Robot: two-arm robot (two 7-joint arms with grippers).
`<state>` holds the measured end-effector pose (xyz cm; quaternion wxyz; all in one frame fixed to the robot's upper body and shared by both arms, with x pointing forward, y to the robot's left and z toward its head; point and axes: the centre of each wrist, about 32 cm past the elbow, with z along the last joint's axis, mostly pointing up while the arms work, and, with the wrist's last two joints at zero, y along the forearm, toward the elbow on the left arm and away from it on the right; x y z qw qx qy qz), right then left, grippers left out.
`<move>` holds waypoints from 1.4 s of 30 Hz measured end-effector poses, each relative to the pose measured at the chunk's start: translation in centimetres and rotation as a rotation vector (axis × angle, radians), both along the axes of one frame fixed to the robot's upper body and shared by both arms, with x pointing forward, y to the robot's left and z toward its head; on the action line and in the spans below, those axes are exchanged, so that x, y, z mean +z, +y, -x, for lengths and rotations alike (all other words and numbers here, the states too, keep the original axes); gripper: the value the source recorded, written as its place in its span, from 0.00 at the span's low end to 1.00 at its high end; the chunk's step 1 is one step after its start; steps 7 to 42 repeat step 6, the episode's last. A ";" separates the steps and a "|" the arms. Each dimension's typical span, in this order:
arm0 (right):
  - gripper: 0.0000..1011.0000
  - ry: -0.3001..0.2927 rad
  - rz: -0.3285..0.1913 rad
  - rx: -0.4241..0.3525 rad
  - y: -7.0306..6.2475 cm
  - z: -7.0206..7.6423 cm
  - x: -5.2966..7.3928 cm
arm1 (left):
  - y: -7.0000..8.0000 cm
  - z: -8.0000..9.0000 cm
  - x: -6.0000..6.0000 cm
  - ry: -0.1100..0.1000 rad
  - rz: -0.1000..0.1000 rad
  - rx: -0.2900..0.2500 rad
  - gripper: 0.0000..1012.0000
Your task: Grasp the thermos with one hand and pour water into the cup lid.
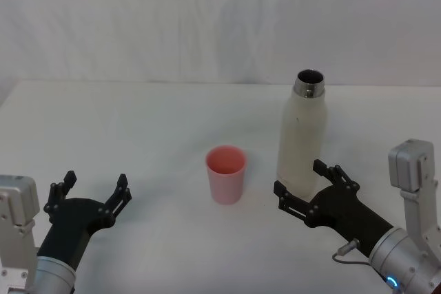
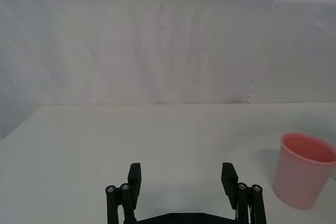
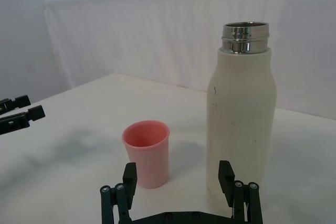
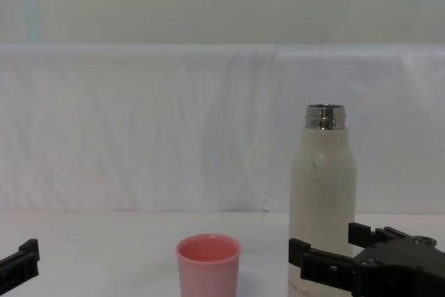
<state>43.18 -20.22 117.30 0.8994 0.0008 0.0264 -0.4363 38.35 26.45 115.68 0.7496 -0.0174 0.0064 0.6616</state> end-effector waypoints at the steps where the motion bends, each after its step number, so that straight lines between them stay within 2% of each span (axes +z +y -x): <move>1: 0.99 0.000 0.000 0.000 0.0 0.0 0.0 | 0.0 0.0 0.0 0.000 0.000 0.000 0.99; 42: 0.99 0.000 0.000 0.000 0.0 0.0 0.0 | 0.0 0.0 0.0 0.000 0.000 0.000 0.99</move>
